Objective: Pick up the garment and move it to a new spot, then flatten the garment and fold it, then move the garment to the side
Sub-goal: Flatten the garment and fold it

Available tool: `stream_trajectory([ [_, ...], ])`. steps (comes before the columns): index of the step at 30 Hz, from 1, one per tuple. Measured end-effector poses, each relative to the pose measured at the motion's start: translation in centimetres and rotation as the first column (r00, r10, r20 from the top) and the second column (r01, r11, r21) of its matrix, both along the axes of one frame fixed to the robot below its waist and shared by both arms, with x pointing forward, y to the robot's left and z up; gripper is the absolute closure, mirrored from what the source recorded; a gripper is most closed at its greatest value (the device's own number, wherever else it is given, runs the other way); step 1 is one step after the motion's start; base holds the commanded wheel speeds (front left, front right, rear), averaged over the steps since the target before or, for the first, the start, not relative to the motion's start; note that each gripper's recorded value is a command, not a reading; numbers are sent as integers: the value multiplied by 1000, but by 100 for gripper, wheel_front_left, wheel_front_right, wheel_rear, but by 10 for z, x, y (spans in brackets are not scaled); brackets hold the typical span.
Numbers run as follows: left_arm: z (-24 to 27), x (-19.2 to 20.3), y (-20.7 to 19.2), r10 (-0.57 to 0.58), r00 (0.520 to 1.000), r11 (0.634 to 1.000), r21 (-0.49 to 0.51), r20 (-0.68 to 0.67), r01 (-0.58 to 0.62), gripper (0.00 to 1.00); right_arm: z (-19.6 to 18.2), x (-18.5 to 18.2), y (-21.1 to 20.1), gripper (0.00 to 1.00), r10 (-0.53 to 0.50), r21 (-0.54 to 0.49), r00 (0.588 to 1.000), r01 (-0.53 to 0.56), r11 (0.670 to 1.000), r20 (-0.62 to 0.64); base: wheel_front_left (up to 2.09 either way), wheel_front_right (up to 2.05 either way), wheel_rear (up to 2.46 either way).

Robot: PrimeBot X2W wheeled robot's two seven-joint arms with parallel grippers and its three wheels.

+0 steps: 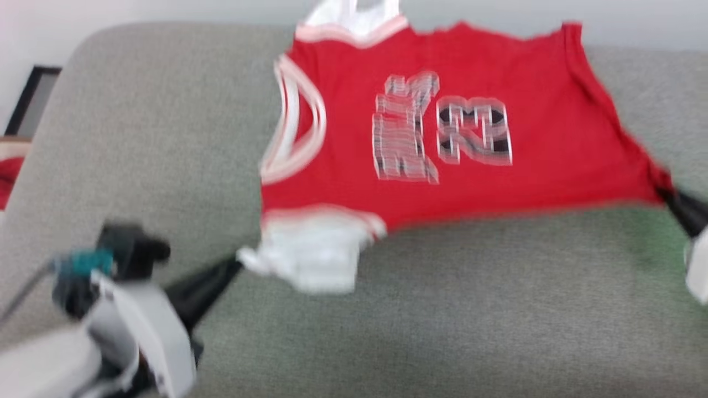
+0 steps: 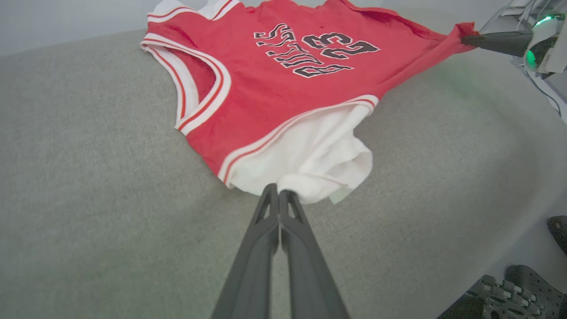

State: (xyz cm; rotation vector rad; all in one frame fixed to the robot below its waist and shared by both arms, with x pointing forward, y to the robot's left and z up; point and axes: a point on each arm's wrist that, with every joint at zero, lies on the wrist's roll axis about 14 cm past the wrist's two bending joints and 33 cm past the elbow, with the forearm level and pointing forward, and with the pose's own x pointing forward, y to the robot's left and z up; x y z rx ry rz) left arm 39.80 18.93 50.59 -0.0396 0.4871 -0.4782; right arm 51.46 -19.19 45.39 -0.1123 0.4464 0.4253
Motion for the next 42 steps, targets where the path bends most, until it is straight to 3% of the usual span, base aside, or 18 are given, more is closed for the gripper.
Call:
stream_trajectory([
  [4,-19,-46,1,80,993,996,-30,-89,-83,100,-21,-54,-13,100,-12,2,993,12,1000,-116,0,0,0],
  [14,-55,-108,-8,177,941,975,-79,-290,-208,100,-57,-132,-17,100,-25,42,942,42,998,-334,0,0,0],
  [18,-58,-116,-13,180,930,972,-89,-320,-219,100,-59,-148,-19,100,-39,55,928,64,996,-371,0,0,0],
  [27,-23,-76,-5,122,978,992,-13,-168,-126,100,-39,-141,-13,100,-58,79,942,89,993,-331,0,0,0],
  [35,21,-8,-7,-23,1000,994,110,11,21,100,-9,-96,-10,100,-90,69,970,108,992,-227,0,0,0],
  [42,25,55,-15,-117,992,982,156,45,109,100,-3,-58,-11,100,-126,44,972,138,989,-196,0,0,0],
])
